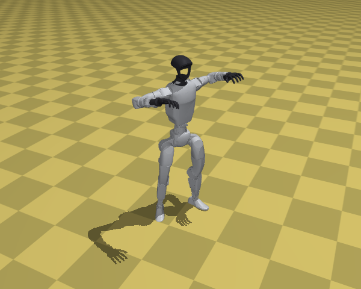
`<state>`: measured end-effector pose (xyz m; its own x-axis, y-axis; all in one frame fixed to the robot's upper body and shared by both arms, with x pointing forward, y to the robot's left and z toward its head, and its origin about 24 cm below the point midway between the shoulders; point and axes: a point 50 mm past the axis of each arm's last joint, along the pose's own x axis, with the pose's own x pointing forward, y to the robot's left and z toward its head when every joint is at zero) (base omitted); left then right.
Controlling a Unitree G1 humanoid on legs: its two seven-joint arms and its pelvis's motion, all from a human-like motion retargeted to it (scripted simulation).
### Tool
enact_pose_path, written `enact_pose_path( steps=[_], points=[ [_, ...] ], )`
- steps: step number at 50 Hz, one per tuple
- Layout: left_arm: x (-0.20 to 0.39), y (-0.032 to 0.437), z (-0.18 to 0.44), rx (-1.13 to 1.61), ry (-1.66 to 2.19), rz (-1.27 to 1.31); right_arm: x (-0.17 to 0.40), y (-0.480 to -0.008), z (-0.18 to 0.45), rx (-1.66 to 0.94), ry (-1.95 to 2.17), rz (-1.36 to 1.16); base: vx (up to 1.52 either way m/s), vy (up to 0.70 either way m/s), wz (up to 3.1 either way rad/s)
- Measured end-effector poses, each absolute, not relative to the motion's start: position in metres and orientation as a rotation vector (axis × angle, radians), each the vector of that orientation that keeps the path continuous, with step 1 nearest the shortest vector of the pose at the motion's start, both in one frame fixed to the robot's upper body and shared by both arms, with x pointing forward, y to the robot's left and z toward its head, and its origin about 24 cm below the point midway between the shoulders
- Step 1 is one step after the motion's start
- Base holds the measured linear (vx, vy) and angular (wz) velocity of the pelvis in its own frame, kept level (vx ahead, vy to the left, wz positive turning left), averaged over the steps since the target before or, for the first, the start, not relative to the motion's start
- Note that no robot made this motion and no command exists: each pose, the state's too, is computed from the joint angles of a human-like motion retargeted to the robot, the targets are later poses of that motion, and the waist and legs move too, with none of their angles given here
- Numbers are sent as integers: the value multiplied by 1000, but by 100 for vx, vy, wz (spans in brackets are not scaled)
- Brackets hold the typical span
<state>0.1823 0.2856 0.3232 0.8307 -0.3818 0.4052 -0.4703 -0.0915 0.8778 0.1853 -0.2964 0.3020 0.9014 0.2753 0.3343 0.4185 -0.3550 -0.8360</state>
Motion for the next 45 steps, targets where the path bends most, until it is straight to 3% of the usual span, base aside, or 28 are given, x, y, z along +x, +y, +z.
enact_pose_path(
  steps=[31, 40, 45],
  points=[
    [179, 289, 327, 1675, -701, 117, 174, -319, 306, -1947, -448, -290, 0, 1, 2],
    [191, 299, 298, 1815, -558, 44, 192, -308, 279, -1994, -401, -110, -1, 4, 23],
    [184, 300, 309, 1696, -627, 106, 191, -308, 284, -1966, -439, -153, 4, 6, 21]
  ],
)
